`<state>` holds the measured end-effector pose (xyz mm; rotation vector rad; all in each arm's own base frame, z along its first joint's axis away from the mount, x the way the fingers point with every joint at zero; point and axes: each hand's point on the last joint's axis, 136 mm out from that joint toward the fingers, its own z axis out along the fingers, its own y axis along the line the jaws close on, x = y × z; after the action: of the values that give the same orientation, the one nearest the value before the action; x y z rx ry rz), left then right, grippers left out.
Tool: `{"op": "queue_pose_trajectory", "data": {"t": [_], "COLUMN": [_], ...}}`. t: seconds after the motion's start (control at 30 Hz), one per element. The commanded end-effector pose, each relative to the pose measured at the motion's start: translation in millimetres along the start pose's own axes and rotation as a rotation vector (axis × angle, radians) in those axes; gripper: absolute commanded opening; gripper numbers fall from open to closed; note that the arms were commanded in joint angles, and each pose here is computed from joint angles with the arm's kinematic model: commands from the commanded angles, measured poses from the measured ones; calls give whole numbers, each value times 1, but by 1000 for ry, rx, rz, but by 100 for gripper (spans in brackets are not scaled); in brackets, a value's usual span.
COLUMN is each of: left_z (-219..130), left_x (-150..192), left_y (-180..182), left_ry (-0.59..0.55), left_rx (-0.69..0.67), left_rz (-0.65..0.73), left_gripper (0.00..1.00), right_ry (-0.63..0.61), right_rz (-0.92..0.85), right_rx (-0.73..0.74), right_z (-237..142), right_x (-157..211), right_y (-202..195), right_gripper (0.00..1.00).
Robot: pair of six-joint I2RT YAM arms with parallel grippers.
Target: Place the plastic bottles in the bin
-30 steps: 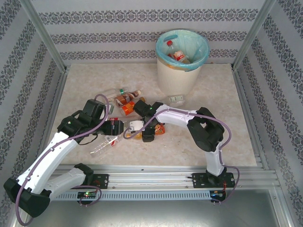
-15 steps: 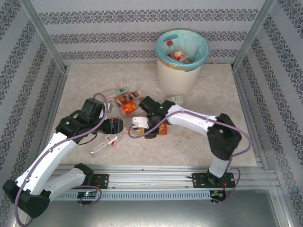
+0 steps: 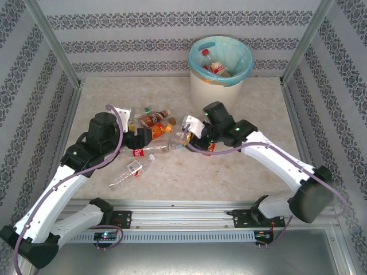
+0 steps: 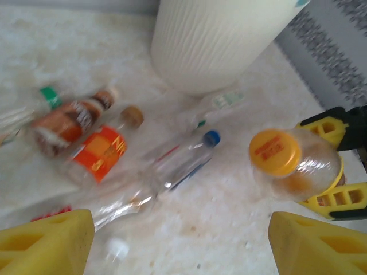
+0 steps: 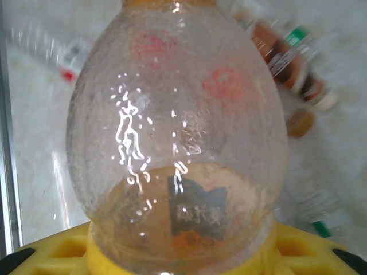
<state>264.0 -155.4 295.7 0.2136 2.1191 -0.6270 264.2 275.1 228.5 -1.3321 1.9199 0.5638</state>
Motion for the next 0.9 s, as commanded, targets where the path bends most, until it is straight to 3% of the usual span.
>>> {"op": "queue_pose_trajectory", "data": {"t": [0.0,0.17,0.43,0.73,0.87], "left_z": [6,9,-14,-4,-9], "left_x": [-39,-49,-43,-37,-41], "left_y": [-35,-88,-154,-176,-177], "left_ry": [-168,-235,-282,-260,-287], "left_rx": [206,504,866,927,931], "left_rz": [54,156,315,329,328], "left_gripper": [82,89,94,91,86], "right_ry": [-280,-547,-763,-822,-818], "right_rz": [86,123,158,99,93], "right_rx": [32,10,-140,-400,-449], "right_z": [-43,-95,-138,-146,-142], "right_x": [-60,-114,-162,-193,-196], "right_y": [-13,-15,5,66,80], "right_gripper": [46,46,46,48,49]}}
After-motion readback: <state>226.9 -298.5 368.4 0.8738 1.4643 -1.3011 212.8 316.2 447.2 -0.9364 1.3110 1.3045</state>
